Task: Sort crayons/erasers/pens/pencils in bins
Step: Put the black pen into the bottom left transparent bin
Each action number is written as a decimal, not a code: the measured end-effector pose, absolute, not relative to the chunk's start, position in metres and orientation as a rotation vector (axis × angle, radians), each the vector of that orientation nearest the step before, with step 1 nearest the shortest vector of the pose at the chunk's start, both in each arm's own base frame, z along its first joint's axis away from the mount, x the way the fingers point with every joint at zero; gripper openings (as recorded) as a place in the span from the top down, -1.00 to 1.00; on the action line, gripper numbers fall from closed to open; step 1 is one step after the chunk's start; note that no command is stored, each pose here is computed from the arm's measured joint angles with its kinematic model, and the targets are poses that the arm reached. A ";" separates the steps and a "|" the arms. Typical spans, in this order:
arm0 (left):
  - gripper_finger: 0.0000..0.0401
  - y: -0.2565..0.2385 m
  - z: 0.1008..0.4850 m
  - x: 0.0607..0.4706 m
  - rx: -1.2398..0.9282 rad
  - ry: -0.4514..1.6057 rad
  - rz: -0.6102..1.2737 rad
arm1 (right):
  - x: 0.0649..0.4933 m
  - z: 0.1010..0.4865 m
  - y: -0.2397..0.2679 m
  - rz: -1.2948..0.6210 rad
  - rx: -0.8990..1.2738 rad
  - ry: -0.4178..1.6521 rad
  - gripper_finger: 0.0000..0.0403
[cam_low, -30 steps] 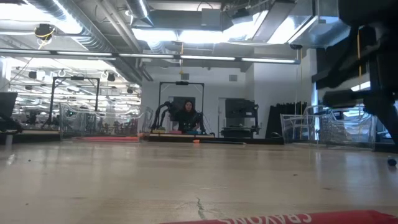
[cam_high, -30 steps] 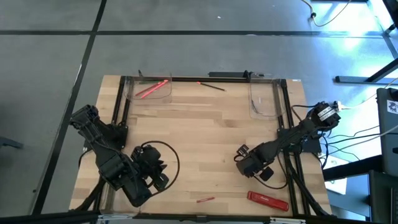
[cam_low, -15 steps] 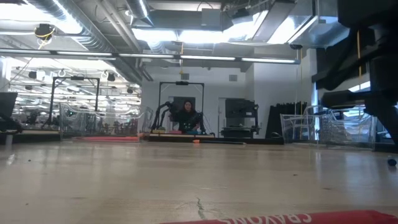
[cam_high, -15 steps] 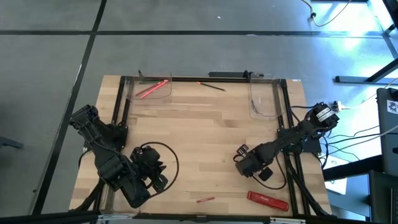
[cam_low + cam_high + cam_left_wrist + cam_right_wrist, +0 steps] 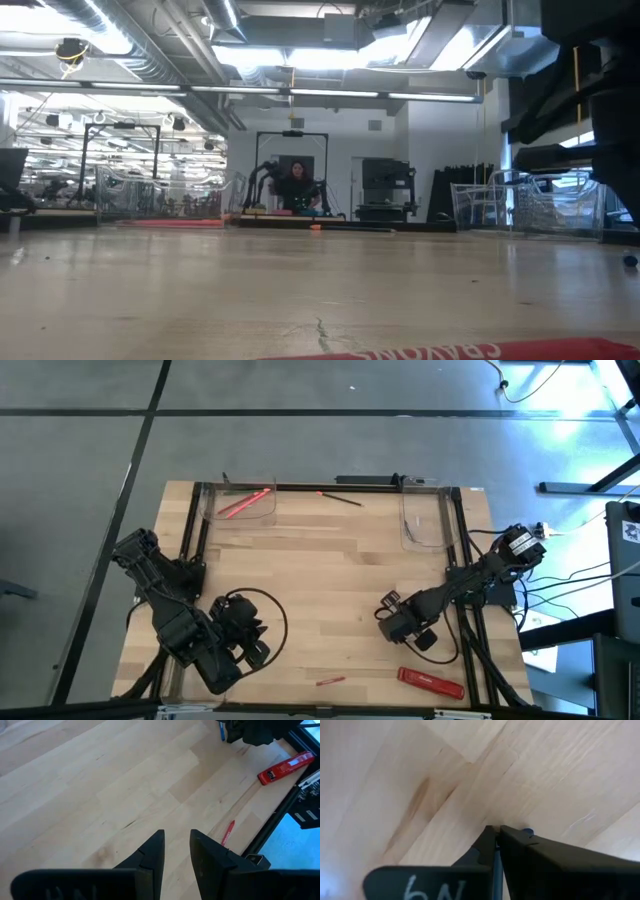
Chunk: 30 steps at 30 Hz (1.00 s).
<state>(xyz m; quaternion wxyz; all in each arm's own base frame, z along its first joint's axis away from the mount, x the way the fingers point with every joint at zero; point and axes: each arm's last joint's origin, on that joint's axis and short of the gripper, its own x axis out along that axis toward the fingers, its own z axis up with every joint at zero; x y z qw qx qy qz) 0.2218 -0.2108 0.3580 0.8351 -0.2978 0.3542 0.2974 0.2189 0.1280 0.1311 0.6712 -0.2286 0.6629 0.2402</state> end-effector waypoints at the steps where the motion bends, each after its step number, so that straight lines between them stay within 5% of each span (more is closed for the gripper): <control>1: 0.58 -0.211 0.358 0.222 -0.631 0.750 0.630 | 0.219 0.131 0.128 0.532 -0.505 1.495 0.92; 19: 0.58 -0.210 0.358 0.222 -0.627 0.740 0.633 | 0.263 0.181 0.132 0.460 -0.366 1.371 0.91; 30: 0.58 -0.210 0.358 0.222 -0.611 0.734 0.630 | 0.327 0.279 0.111 0.397 -0.303 0.993 0.92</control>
